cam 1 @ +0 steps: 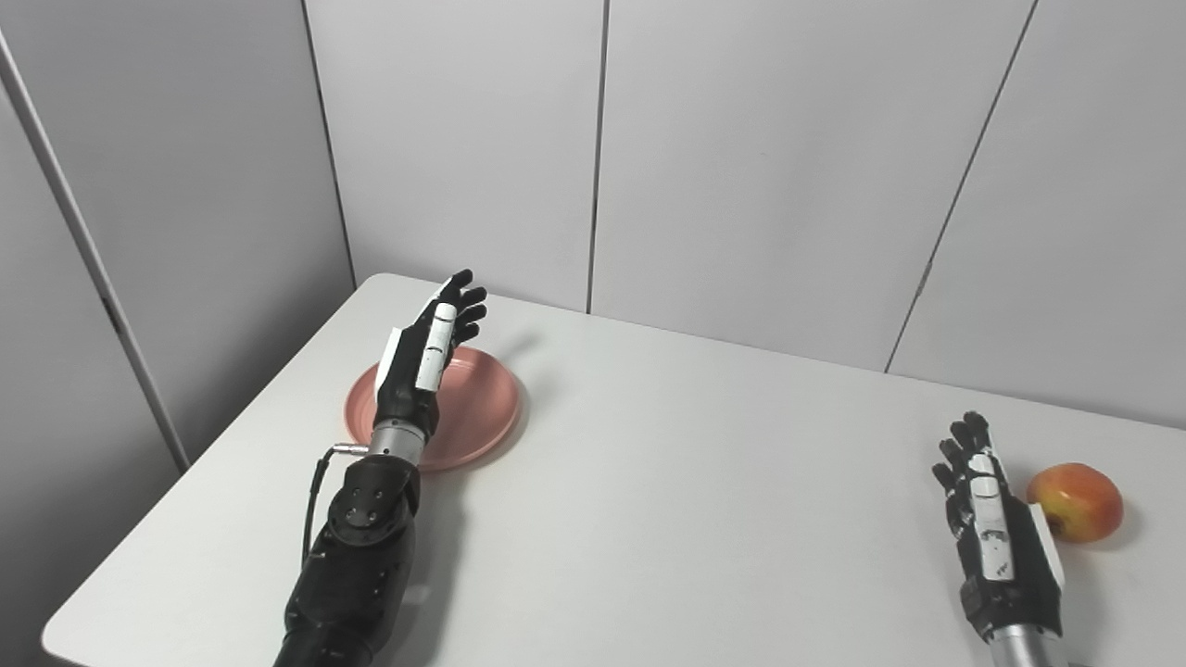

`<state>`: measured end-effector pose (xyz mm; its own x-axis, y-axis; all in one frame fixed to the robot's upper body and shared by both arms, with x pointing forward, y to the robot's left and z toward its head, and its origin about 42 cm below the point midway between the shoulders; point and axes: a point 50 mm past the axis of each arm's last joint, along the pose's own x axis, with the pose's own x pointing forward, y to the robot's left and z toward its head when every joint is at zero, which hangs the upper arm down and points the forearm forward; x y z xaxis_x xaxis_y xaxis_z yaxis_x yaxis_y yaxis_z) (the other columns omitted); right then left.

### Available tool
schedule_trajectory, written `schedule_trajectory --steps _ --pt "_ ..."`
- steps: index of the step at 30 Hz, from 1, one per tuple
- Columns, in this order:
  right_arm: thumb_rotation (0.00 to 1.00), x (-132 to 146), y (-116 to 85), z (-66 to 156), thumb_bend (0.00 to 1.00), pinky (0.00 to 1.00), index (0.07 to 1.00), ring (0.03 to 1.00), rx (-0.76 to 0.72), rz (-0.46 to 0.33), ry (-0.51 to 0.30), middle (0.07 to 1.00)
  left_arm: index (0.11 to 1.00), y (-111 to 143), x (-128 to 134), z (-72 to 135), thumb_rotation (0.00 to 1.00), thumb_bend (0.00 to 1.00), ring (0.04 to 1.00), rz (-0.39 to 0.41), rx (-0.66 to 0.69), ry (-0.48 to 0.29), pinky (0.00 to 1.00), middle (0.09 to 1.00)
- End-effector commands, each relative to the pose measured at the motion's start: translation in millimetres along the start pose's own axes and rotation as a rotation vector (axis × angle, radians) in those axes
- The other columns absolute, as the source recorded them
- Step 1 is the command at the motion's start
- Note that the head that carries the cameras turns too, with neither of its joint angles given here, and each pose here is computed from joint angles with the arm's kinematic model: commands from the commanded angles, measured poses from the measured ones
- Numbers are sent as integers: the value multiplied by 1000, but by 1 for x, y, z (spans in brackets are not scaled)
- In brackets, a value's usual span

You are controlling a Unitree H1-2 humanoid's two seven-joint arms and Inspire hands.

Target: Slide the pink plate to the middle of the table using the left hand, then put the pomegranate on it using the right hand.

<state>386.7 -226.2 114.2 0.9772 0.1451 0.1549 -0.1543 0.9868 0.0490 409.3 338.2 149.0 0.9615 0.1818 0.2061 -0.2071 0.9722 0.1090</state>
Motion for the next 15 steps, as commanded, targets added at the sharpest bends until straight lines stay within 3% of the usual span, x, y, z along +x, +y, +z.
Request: schedule_trajectory --steps 1,5,15 --pt "928 -8 1 -10 477 1000 1000 1000 5 0 -3 1000 843 10 23 27 1000 715 845 12 17 -112 871 846" --pt "928 -8 0 -10 464 1000 1000 1000 9 0 -4 1000 822 23 24 29 1000 705 839 72 -21 -92 893 832" --pt "932 -8 -1 -10 478 1000 1000 1000 0 -7 -3 1000 829 47 24 34 1000 735 830 133 -9 -110 826 833"
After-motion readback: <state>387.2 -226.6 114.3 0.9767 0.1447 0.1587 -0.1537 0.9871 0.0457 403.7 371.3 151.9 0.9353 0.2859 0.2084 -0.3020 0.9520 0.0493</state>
